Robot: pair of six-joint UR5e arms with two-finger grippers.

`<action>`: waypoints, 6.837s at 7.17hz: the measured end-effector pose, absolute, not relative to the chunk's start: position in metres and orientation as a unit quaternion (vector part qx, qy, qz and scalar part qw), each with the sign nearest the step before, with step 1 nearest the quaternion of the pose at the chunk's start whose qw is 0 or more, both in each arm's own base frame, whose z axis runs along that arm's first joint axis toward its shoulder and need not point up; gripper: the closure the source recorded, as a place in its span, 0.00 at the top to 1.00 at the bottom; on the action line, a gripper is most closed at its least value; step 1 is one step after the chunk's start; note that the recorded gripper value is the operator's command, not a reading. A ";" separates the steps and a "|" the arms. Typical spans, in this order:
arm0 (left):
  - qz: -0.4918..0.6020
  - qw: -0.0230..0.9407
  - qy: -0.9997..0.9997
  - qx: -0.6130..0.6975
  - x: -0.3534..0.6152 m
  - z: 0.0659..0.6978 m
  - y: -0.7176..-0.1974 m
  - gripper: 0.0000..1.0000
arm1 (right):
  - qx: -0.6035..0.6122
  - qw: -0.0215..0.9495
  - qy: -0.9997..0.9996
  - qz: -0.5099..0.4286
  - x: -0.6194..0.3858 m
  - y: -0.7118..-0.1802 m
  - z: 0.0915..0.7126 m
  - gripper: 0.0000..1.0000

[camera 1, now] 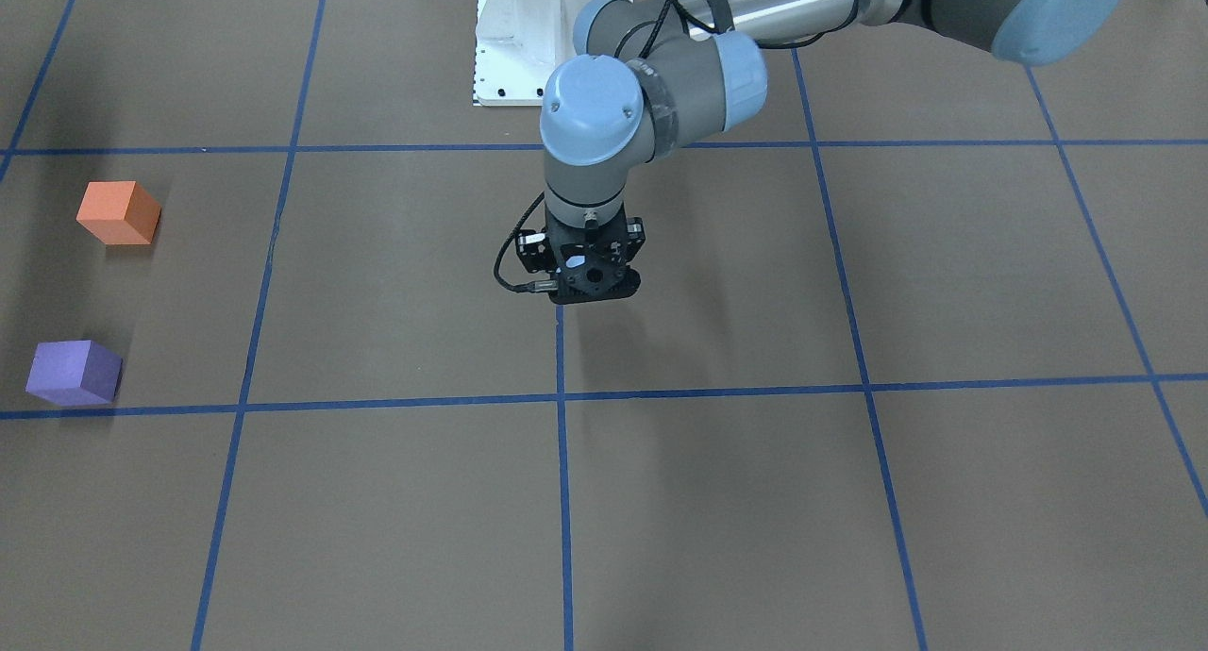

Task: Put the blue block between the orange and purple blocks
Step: 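Carry the light blue cube with the left gripper toward the table center, then release the cube at center and lift the left gripper while the right arm reaches in, then lower the right gripper onto the light blue cube and grasp it while left arm withdraws, then carry the light blue cube with the right gripper toward the purple cube, then lower the cube between the purple and orange cubes with the right gripper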

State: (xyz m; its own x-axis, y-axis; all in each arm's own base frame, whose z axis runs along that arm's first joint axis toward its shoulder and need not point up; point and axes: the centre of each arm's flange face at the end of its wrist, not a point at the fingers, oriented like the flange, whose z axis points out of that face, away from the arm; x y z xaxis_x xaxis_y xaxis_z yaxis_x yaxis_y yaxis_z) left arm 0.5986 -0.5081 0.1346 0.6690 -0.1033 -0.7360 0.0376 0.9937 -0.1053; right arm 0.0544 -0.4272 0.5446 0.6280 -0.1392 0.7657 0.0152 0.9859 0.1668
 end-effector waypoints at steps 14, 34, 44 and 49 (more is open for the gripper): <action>0.054 0.926 0.372 0.026 0.320 0.280 -0.536 1.00 | 0.006 0.901 -0.431 0.038 -0.341 -0.447 0.124 0.99; 0.138 0.939 0.309 0.061 0.155 0.416 -0.551 1.00 | 0.057 0.922 -0.381 -0.027 -0.621 -0.467 0.194 0.00; 0.152 0.936 0.311 0.069 0.144 0.421 -0.542 1.00 | 0.017 0.940 -0.341 0.005 -0.173 -0.490 0.393 0.00; 0.153 0.935 0.311 0.073 0.144 0.416 -0.540 1.00 | -0.039 0.946 -0.322 0.015 -0.167 -0.490 0.504 0.00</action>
State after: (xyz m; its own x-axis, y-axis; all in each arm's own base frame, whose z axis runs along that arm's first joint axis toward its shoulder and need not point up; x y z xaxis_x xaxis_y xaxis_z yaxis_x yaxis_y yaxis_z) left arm 0.1445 -0.5403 0.4162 0.7594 0.3317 -0.5597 -0.2403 0.9424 0.2325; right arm -0.1668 -0.4904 0.5044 0.7923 0.0525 0.6079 -0.0023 0.9965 -0.0831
